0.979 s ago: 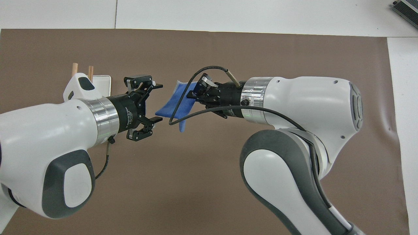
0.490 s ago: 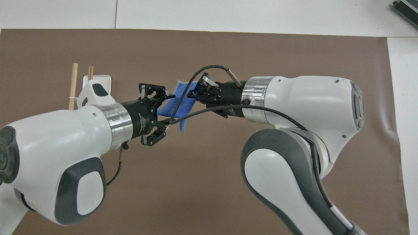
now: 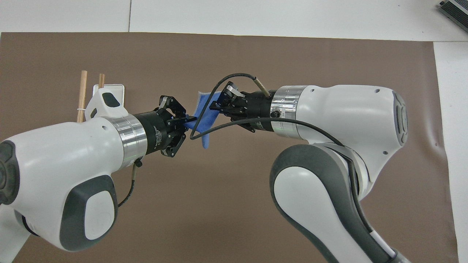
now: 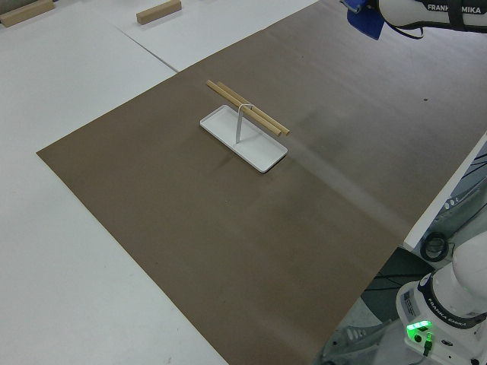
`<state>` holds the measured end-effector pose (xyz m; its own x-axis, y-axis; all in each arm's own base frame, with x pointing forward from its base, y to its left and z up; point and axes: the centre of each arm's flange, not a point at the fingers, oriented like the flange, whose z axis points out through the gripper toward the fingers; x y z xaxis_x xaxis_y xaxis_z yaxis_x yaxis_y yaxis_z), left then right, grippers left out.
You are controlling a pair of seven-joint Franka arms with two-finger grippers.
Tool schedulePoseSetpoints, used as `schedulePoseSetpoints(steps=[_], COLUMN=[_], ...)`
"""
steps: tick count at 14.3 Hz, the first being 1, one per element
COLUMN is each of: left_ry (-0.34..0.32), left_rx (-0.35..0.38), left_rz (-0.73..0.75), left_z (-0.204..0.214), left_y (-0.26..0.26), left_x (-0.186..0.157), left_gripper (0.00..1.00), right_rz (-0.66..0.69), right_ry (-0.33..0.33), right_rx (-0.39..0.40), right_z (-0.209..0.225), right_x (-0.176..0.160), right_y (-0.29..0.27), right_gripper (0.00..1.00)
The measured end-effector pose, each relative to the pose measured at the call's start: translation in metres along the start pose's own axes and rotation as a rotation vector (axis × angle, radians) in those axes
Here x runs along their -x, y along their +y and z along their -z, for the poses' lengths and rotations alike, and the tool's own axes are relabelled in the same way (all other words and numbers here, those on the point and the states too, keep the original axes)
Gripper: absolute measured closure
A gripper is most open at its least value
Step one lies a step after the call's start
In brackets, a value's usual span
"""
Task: Right arm passes towel to left arm to hang
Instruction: 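Close the left gripper on the towel edge beside the right gripper, then open the right gripper and pull it back while the left gripper withdraws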
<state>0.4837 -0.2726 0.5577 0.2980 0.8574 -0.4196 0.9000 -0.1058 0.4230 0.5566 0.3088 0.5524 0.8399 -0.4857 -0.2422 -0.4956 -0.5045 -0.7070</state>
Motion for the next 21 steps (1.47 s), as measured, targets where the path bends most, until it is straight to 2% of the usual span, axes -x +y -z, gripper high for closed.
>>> schedulePoseSetpoints(steps=[2,3,6,11,14,17,21], left_ry=[0.001,0.002,0.004,0.023,0.062,0.126,0.205], left_rx=[0.002,0.003,0.004,0.007,0.012,0.038,0.059], left_rz=[-0.021,-0.038,-0.099,-0.147,-0.168,-0.173,-0.128], left_z=[0.001,0.001,0.002,0.004,0.009,0.032,0.063], left_y=[0.001,0.001,0.002,0.005,0.01,0.018,0.015], left_x=[-0.002,-0.003,-0.006,-0.027,-0.069,-0.138,-0.224], left_gripper=[0.98,0.98,0.98,0.98,0.98,0.98,0.98], right_rz=[0.0,0.002,0.032,0.125,0.189,0.265,0.27], right_ry=[-0.001,0.0,0.012,0.071,0.109,0.134,0.152], right_rx=[0.001,0.002,0.024,0.126,0.22,0.349,0.422], right_z=[0.0,0.0,0.002,0.022,0.024,0.023,0.036], right_x=[0.0,0.0,0.002,-0.006,-0.011,-0.013,-0.026], right_y=[0.0,0.0,0.0,0.004,0.014,0.025,0.037], right_gripper=[0.96,0.89,0.57,0.03,0.0,0.0,0.0])
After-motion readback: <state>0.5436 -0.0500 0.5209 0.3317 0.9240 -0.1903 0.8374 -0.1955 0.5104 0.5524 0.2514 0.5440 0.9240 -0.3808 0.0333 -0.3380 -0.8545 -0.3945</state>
